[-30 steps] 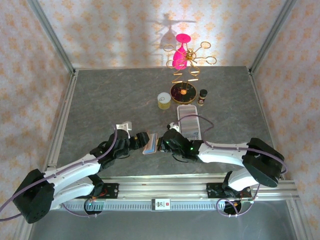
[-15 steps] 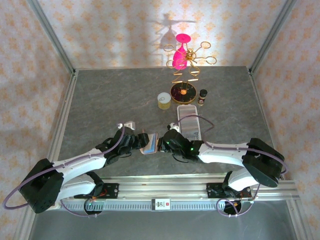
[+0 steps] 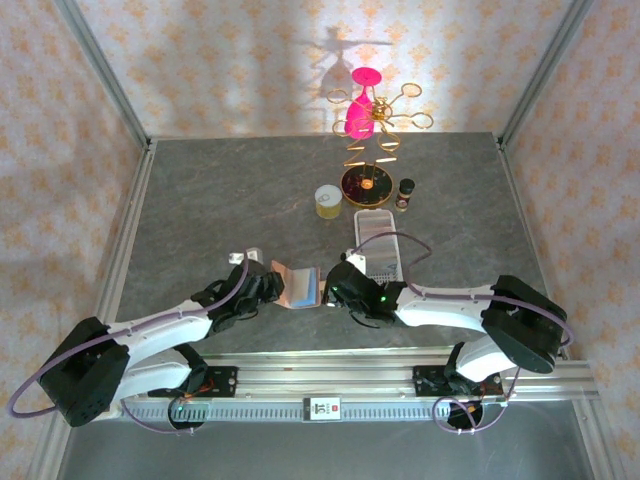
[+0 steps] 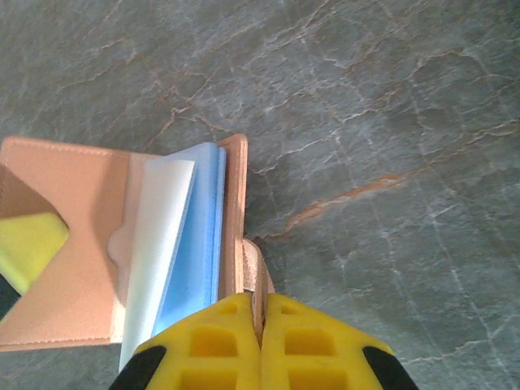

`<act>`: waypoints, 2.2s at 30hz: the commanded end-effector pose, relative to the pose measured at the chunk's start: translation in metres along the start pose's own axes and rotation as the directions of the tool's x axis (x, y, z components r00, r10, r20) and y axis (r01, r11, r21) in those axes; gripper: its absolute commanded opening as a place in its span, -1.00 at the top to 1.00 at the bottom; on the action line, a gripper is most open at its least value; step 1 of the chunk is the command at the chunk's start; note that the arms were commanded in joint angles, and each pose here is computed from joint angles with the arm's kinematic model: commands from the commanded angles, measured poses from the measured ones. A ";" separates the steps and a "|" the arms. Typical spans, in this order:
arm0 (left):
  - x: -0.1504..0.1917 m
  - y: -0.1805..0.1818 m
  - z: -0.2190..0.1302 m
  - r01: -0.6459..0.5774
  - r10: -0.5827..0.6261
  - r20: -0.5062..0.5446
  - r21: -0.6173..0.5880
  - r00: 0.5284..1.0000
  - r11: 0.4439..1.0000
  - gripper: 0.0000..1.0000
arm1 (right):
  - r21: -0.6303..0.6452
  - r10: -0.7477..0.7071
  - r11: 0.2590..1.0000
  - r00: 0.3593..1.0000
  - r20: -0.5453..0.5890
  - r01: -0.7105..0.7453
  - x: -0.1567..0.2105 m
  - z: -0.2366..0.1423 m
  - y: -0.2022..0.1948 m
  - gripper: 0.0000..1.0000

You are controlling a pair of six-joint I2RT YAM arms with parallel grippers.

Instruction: Put the credit cards into the card holder

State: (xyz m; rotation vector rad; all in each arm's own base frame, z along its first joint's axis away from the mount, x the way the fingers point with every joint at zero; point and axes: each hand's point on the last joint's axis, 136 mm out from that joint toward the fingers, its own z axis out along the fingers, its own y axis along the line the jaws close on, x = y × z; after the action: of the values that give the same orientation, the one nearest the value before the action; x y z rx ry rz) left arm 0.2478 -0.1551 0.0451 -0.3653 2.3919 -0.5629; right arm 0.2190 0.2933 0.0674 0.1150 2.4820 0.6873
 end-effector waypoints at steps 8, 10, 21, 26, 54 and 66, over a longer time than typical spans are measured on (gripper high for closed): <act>0.017 0.011 0.002 0.033 -0.033 -0.025 0.026 0.999 0.999 0.53 | 0.059 -0.003 0.998 1.000 0.025 0.002 -0.009 -0.010 -0.007 0.66; 0.017 0.008 0.001 0.031 -0.030 -0.026 0.040 0.999 0.999 0.54 | 0.036 -0.001 0.999 1.000 0.030 0.000 -0.013 -0.019 -0.002 0.54; 0.014 -0.005 -0.007 0.037 -0.036 -0.012 0.126 0.999 0.991 0.61 | -0.099 -0.034 0.995 0.999 0.005 0.034 -0.022 -0.049 0.033 0.33; 0.017 -0.001 -0.006 0.037 -0.035 -0.016 0.117 0.999 0.992 0.63 | -0.106 -0.032 0.994 0.999 -0.036 0.028 -0.011 -0.029 0.036 0.67; 0.024 0.008 -0.002 0.043 -0.040 -0.039 0.081 0.998 0.996 0.65 | -0.246 -0.077 0.968 0.985 -0.153 0.037 0.022 0.018 0.082 0.88; -0.010 0.028 -0.024 0.142 -0.136 0.102 -0.055 0.986 0.988 0.13 | -0.236 -0.109 0.970 0.973 -0.204 0.059 0.036 0.047 0.087 0.91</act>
State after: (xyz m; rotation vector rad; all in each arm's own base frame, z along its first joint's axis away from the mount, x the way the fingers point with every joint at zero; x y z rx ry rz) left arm 0.2314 -0.1460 0.0460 -0.4730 2.3487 -0.6653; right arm 0.2062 0.3849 0.0534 -0.1226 2.5992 0.9583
